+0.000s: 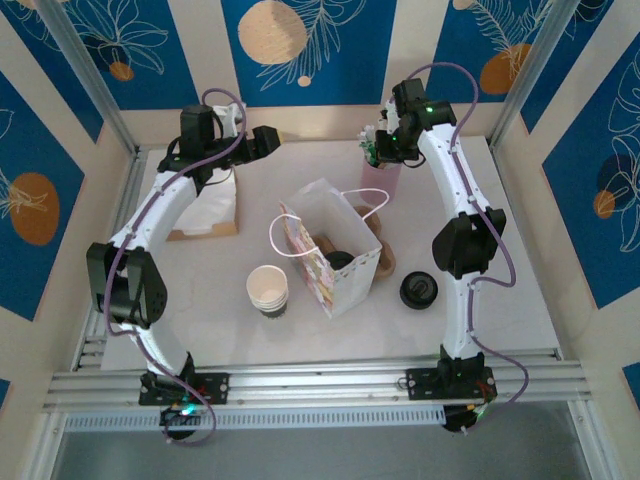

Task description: Pack the takeout coffee

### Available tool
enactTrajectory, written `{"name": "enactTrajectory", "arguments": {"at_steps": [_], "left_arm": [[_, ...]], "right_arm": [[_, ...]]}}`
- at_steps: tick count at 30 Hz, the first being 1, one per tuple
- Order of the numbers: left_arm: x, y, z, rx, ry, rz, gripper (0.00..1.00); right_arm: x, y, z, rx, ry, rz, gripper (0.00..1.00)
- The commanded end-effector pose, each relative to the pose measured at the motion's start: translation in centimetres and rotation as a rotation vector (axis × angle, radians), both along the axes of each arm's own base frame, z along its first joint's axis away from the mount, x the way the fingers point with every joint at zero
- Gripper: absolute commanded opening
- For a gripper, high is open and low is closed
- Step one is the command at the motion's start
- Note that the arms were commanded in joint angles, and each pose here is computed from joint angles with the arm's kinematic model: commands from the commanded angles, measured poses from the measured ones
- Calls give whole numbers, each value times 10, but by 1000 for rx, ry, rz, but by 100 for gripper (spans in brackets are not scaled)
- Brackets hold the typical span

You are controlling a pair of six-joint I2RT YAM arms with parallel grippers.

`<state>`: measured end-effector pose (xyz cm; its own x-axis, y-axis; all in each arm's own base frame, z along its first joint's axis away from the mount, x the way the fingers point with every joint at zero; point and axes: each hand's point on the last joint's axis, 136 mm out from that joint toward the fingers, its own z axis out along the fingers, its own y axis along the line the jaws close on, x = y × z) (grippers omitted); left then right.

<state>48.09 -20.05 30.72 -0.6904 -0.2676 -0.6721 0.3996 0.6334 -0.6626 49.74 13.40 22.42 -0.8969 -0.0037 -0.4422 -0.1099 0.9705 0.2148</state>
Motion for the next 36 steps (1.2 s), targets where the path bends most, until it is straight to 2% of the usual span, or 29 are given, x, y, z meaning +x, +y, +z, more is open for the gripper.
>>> {"name": "enactTrajectory", "arguments": {"at_steps": [1,17,21,29,36], "left_arm": [[1,2,0,-15,-5,-16,87],[0,2,2,-14,-9,-18,87],[0,2,3,-13,-10,-18,87],[0,1,2,-13,-9,-21,87],[0,0,2,-15,-7,-24,87]], "right_arm": [[-7,-2,38,2,-81,0,7],[5,-5,56,-2,-152,-14,6],[8,-3,57,5,-162,-13,24],[8,0,48,17,-135,2,24],[-8,11,43,22,-89,37,25]]}}
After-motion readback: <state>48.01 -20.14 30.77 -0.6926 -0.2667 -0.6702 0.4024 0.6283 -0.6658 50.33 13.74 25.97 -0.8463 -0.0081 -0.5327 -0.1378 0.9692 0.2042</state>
